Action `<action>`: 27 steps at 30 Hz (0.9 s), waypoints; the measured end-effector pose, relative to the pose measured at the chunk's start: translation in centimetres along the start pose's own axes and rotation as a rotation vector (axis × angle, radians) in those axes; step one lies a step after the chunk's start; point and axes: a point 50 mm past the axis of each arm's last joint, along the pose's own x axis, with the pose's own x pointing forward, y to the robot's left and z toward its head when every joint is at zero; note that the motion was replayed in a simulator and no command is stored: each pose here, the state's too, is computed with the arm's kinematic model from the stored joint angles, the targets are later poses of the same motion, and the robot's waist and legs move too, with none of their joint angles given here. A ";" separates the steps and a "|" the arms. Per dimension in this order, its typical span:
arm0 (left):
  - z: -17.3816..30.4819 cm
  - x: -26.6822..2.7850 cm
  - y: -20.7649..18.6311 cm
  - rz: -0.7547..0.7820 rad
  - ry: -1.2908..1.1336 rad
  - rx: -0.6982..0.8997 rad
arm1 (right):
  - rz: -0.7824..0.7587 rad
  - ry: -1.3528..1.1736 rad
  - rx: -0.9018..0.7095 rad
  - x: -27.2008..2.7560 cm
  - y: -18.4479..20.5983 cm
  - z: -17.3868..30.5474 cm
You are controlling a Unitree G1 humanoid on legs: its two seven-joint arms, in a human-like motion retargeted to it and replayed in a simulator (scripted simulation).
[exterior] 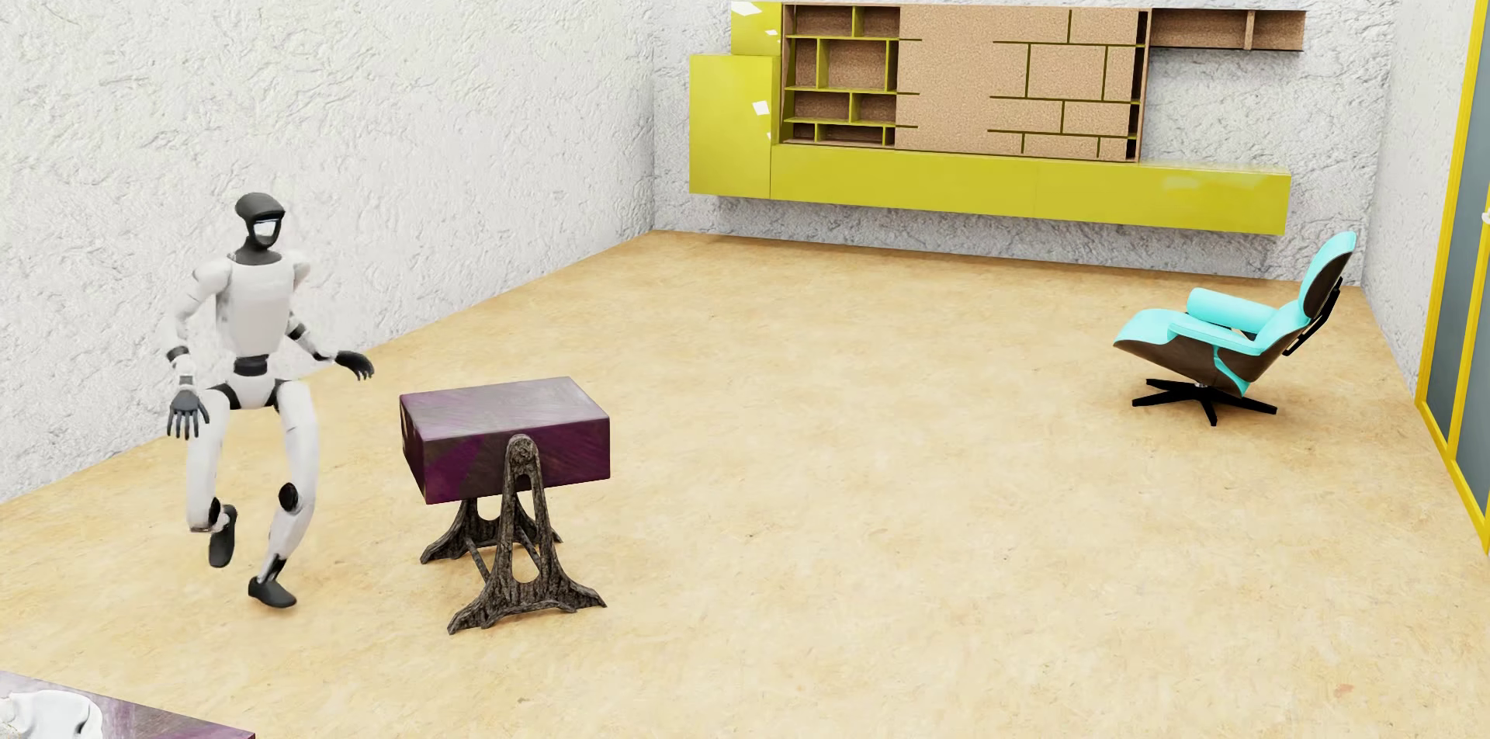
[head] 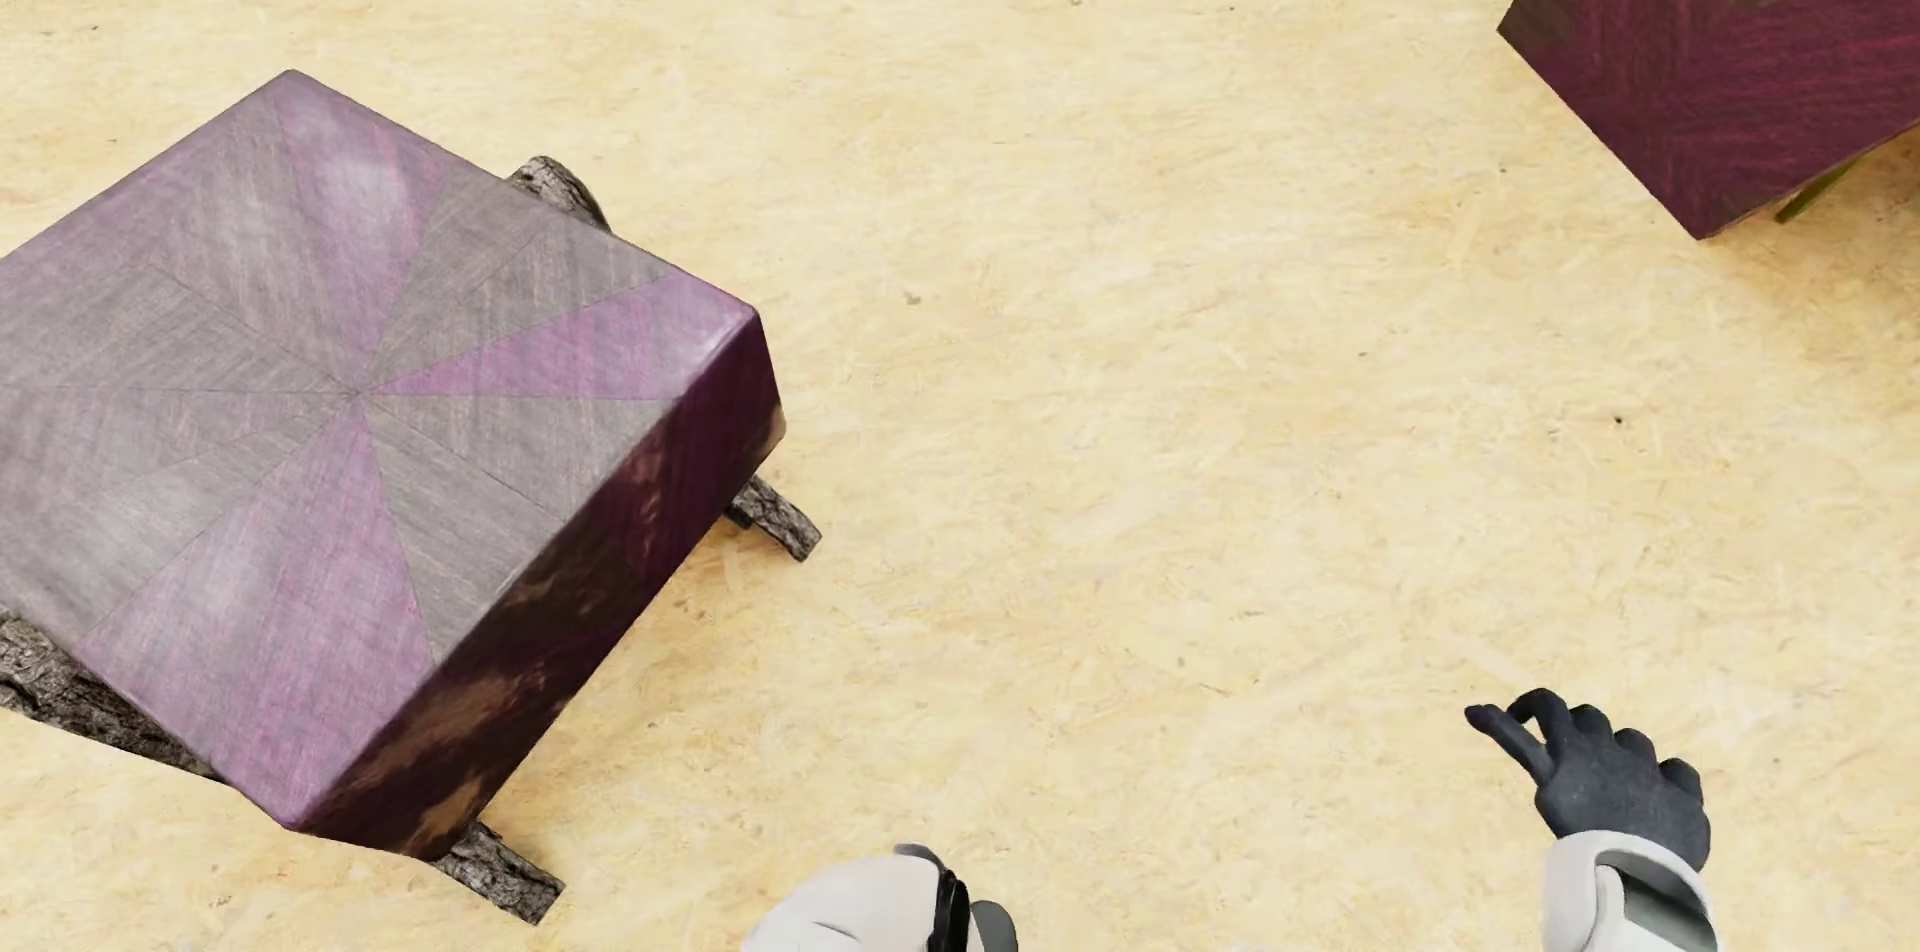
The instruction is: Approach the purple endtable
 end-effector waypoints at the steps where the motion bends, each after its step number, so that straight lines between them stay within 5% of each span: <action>1: 2.7 -0.1 -3.4 -0.181 -0.149 0.049 | 0.122 0.076 0.038 -1.8 2.7 -2.2; 4: 7.6 -4.3 -11.3 -0.855 -0.716 0.688 | 0.541 0.175 -0.057 -7.8 9.9 -5.4; 6: 10.3 -7.8 -14.6 -1.080 -0.918 0.851 | 0.615 0.253 0.053 -11.3 12.6 -5.1; 10: 11.6 -7.1 -14.8 -0.899 -0.873 0.714 | 0.662 0.229 0.172 -11.1 15.5 2.1; 14: 7.2 -3.6 -13.3 -0.861 -0.556 0.738 | 0.657 -0.105 0.204 -7.3 13.2 8.7; 20: -0.9 -2.5 -12.7 -0.857 -0.137 0.962 | 0.314 0.153 0.463 -4.7 10.2 4.6; 22: -2.5 -2.7 -12.3 -0.885 -0.119 1.058 | 0.428 0.163 0.372 -5.3 11.6 3.5; 25: -3.0 -2.6 -11.3 -0.799 -0.142 0.940 | 0.701 0.053 0.092 -6.1 13.6 3.0; 27: -3.7 -2.4 -10.4 -0.764 -0.068 0.855 | 0.659 0.080 0.159 -6.4 13.9 3.6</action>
